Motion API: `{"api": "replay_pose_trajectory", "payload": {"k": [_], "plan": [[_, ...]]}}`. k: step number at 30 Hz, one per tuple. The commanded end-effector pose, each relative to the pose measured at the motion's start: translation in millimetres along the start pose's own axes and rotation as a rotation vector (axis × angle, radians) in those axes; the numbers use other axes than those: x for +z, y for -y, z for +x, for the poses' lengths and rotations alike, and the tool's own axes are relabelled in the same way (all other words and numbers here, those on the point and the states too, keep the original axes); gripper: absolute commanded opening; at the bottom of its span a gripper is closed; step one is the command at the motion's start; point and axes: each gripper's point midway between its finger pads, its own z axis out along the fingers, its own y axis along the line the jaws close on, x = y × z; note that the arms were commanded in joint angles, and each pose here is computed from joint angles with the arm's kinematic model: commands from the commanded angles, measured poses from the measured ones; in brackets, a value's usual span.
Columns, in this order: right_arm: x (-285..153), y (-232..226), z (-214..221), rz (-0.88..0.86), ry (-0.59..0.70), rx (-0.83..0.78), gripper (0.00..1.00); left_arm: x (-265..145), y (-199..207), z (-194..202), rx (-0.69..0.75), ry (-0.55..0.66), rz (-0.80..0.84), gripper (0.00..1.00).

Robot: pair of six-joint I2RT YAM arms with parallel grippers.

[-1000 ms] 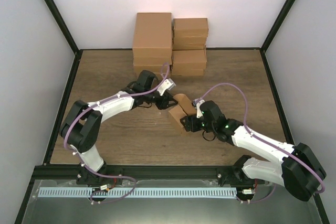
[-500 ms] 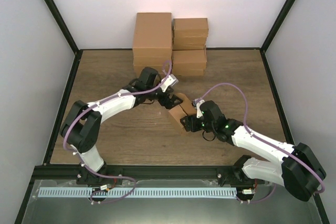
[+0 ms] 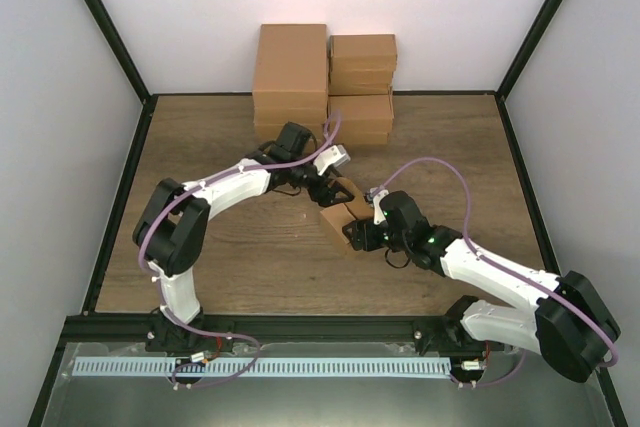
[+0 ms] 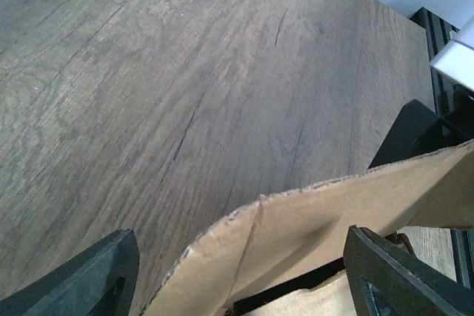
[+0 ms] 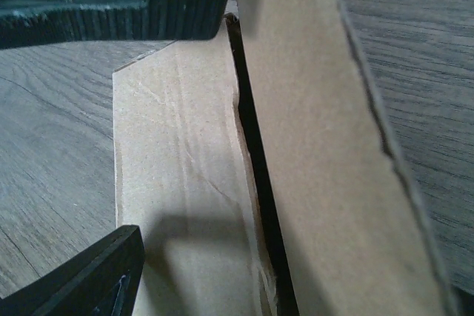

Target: Fold the paper box

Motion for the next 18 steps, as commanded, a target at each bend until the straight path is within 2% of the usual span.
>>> {"api": "replay_pose_trajectory", "payload": {"k": [1,13,18], "plan": [[-4,-6,-16,-0.007,0.025,-0.009,0.74,-2,11,-2,0.026,-0.002,0.054,0.74],[-2,-4,-16,0.004,0.025,-0.003,0.72,-23,1,-1,-0.061,0.045,-0.151,0.45],[-1,-3,-15,0.003,0.021,0.000,0.71,-23,-1,7,-0.099,0.028,-0.217,0.40]]}}
